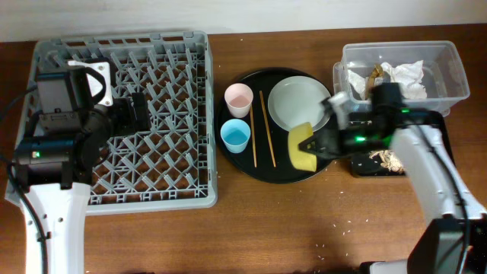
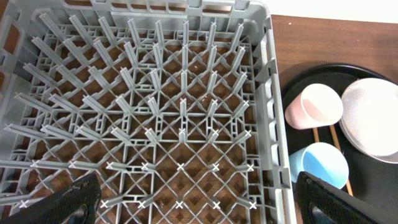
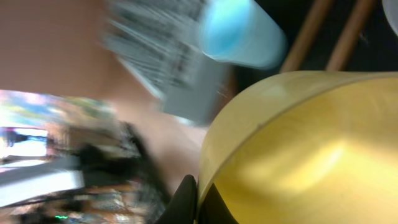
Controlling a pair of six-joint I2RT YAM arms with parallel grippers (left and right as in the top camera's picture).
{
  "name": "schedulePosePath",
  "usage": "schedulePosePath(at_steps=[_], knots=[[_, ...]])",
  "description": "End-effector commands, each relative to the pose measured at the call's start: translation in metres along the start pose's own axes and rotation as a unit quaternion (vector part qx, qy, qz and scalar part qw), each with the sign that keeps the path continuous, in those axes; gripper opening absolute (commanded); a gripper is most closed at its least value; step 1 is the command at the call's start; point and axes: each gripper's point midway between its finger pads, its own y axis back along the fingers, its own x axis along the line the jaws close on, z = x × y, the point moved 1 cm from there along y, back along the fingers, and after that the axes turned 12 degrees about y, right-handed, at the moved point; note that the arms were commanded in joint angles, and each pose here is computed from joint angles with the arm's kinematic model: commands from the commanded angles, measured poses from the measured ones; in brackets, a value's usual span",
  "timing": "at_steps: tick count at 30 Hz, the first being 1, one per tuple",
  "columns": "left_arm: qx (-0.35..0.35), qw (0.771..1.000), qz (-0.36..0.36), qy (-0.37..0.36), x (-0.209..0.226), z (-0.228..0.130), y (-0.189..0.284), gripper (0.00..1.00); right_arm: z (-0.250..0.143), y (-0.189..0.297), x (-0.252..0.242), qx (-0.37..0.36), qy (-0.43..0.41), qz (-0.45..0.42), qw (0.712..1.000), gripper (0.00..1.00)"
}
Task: Sort waste into correct bins and load items into the dishwasher rack
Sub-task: 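Return the empty yellow bowl to the black serving tray, then grasp the blue cup with the right gripper and lift it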
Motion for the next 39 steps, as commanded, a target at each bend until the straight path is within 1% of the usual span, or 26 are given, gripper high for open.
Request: schedulePosePath(at_steps=[1,4,7,8,11,17,20,25,26,27,28,32,33,34,35,36,37,38,39], knots=[[-0.008,1.0,-0.005,-0.006,-0.001,0.006,0.005,0.99,-0.02,-0.017,-0.043,0.092,-0.051,-0.248,0.963,0.04],[-0.008,1.0,-0.005,-0.006,-0.001,0.006,0.005,0.99,-0.024,-0.027,-0.046,0.115,-0.032,-0.343,0.932,0.04],[-0.008,1.0,-0.005,-0.006,-0.001,0.006,0.005,0.99,-0.023,-0.036,-0.049,0.118,-0.021,-0.393,0.912,0.04],[-0.008,1.0,-0.005,-0.006,-0.001,0.006,0.005,0.99,-0.023,-0.041,-0.05,0.121,-0.014,-0.398,0.909,0.04],[-0.008,1.0,-0.005,-0.006,-0.001,0.006,0.005,0.99,-0.023,-0.055,-0.055,0.13,-0.006,-0.398,0.908,0.04],[-0.008,1.0,-0.005,-0.006,-0.001,0.006,0.005,0.99,-0.032,-0.079,-0.079,0.155,-0.015,-0.398,0.904,0.05],[-0.008,1.0,-0.005,-0.006,-0.001,0.006,0.005,0.99,-0.032,-0.081,-0.08,0.154,-0.016,-0.395,0.906,0.12],[-0.008,1.0,-0.005,-0.006,-0.001,0.006,0.005,0.99,-0.016,-0.084,-0.071,0.14,0.004,-0.378,0.915,0.15],[-0.008,1.0,-0.005,-0.006,-0.001,0.006,0.005,0.99,-0.011,-0.085,-0.068,0.138,0.013,-0.368,0.919,0.17],[-0.008,1.0,-0.005,-0.006,-0.001,0.006,0.005,0.99,-0.007,-0.085,-0.064,0.137,0.02,-0.36,0.923,0.24],[-0.008,1.0,-0.005,-0.006,-0.001,0.006,0.005,0.99,-0.002,-0.084,-0.059,0.135,0.021,-0.354,0.925,0.28],[-0.008,1.0,-0.008,-0.006,-0.002,0.006,0.005,0.99,0.021,-0.073,-0.031,0.126,0.006,-0.304,0.944,0.28],[-0.008,1.0,-0.007,-0.006,-0.002,0.006,0.005,0.99,0.03,-0.066,-0.023,0.121,0.002,-0.294,0.948,0.3],[-0.008,1.0,-0.007,-0.006,-0.002,0.006,0.005,0.99,0.04,-0.06,-0.013,0.114,-0.001,-0.282,0.953,0.36],[-0.008,1.0,-0.007,-0.006,-0.002,0.006,0.005,0.99,0.047,-0.056,-0.006,0.107,-0.001,-0.272,0.956,0.52],[-0.008,1.0,-0.007,-0.006,-0.002,0.006,0.005,0.99,0.056,-0.055,0.004,0.096,0.003,-0.253,0.963,0.67],[-0.008,1.0,-0.007,-0.006,-0.002,0.006,0.005,0.99,0.065,-0.056,0.014,0.084,0.008,-0.233,0.969,0.76],[-0.008,1.0,-0.007,-0.006,-0.002,0.006,0.005,0.99,0.07,-0.058,0.018,0.075,0.014,-0.222,0.972,0.79],[-0.007,1.0,-0.009,-0.006,-0.003,0.005,0.005,0.99,0.075,-0.061,0.02,0.066,0.02,-0.215,0.974,0.8]])
